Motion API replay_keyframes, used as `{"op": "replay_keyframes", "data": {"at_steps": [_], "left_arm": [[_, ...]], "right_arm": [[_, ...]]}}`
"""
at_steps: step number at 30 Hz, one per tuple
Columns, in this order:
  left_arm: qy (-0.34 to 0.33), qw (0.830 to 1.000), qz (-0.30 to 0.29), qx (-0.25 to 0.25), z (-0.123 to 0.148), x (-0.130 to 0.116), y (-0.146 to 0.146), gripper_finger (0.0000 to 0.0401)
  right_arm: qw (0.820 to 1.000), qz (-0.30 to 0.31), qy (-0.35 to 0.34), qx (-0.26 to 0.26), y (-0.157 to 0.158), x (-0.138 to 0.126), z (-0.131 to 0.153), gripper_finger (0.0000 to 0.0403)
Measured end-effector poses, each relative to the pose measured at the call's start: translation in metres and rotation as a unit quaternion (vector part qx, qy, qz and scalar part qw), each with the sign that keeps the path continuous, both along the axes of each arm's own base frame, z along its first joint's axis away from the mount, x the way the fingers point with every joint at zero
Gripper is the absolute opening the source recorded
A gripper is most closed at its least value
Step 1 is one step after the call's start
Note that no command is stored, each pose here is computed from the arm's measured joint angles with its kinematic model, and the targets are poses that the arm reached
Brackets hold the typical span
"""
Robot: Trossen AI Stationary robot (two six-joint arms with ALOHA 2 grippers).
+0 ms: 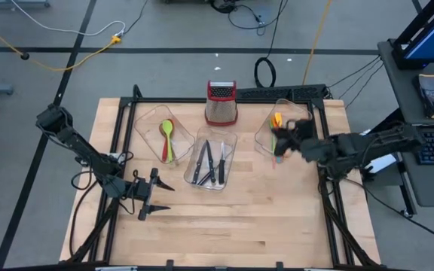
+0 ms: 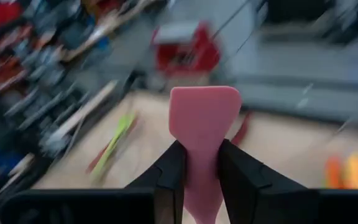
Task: Pick & Place Kitchen Items
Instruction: Put the pink spatula on the right transparent bin
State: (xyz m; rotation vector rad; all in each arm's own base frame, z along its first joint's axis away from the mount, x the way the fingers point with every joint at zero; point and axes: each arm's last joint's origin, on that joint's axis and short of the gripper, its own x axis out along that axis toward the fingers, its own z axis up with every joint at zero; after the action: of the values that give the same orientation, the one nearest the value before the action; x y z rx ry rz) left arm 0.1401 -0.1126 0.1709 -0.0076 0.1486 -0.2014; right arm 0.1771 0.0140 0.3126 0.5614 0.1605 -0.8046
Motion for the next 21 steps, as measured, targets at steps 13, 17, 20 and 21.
{"op": "replay_keyframes", "data": {"at_steps": [13, 17, 20, 21], "left_arm": [[0.003, 1.0, 0.001, -0.005, 0.0, 0.0, 0.0, 0.0308], [0.006, 1.0, 0.002, -0.017, 0.0, 0.0, 0.0, 0.0308], [0.007, 1.0, 0.002, -0.021, 0.0, 0.0, 0.0, 0.0308], [0.007, 1.0, 0.002, -0.021, 0.0, 0.0, 0.0, 0.0308]], "right_arm": [[0.983, -0.174, 0.035, -0.039, -0.079, 0.006, -0.001, 0.0065], [0.98, -0.188, 0.066, 0.003, -0.104, 0.01, -0.015, 0.0065], [0.974, -0.2, 0.097, 0.043, -0.117, 0.007, -0.027, 0.0065], [0.971, -0.203, 0.109, 0.056, -0.12, 0.006, -0.031, 0.0065]]}}
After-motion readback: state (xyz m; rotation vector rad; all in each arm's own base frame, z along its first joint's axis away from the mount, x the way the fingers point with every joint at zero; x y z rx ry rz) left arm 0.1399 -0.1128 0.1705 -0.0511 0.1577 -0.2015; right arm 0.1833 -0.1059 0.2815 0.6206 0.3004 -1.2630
